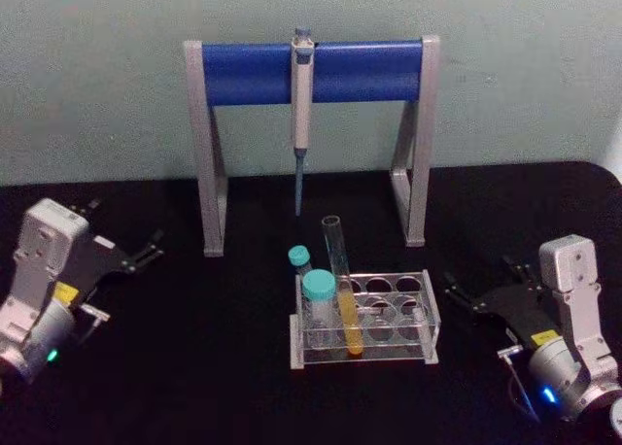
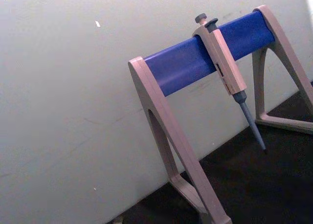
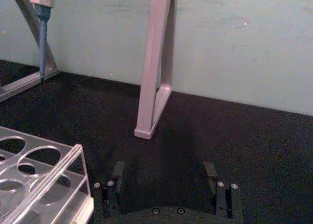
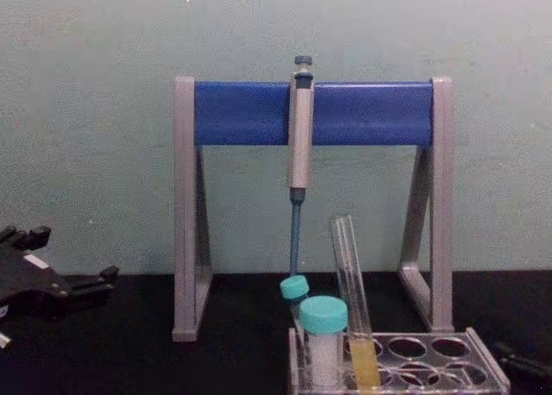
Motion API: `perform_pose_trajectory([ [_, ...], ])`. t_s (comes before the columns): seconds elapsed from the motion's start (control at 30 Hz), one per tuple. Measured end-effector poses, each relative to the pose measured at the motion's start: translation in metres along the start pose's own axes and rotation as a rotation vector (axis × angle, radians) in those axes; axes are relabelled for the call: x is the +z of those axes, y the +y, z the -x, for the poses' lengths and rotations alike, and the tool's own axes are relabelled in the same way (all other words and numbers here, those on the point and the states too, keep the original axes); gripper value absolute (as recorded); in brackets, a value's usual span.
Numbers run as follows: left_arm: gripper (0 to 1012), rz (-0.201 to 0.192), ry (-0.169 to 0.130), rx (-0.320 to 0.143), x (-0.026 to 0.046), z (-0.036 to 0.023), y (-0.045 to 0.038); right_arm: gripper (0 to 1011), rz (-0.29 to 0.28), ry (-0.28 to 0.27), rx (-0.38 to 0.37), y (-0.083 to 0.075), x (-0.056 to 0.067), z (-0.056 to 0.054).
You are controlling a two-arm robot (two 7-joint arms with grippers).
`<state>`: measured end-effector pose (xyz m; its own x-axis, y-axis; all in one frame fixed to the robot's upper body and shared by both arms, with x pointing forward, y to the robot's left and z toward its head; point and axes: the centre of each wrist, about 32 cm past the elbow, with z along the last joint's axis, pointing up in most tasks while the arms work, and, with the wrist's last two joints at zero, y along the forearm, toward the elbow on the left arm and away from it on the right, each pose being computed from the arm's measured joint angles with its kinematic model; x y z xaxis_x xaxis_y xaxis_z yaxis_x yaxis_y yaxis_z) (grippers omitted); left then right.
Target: Pick up the test tube from the test tube rack, shake it, then place it back into the test tube rack.
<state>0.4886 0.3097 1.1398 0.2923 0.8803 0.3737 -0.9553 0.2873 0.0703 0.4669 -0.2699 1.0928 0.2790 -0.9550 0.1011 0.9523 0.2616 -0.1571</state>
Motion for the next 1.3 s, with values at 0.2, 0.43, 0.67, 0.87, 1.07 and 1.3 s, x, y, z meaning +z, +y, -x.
perform_pose_trajectory([
  [0.2, 1001, 0.0, 0.0, 0.0, 0.0, 0.0, 0.0, 1000, 0.007, 0.004, 0.011, 0.001, -0.0023, 0.0008],
  [0.43, 1001, 0.0, 0.0, 0.0, 0.0, 0.0, 0.0, 1000, 0.005, 0.002, 0.008, 0.0007, -0.0018, 0.0004],
  [0.67, 1001, 0.0, 0.0, 0.0, 0.0, 0.0, 0.0, 1000, 0.003, 0.001, 0.006, 0.0005, -0.0013, 0.0004],
  [0.87, 1001, 0.0, 0.0, 0.0, 0.0, 0.0, 0.0, 1000, 0.003, 0.001, 0.006, 0.0004, -0.0012, 0.0005],
  [1.07, 1001, 0.0, 0.0, 0.0, 0.0, 0.0, 0.0, 1000, 0.003, 0.0, 0.006, 0.0002, -0.0012, 0.0006],
  [1.3, 1001, 0.0, 0.0, 0.0, 0.0, 0.0, 0.0, 1000, 0.002, 0.0, 0.005, 0.0002, -0.001, 0.0004],
])
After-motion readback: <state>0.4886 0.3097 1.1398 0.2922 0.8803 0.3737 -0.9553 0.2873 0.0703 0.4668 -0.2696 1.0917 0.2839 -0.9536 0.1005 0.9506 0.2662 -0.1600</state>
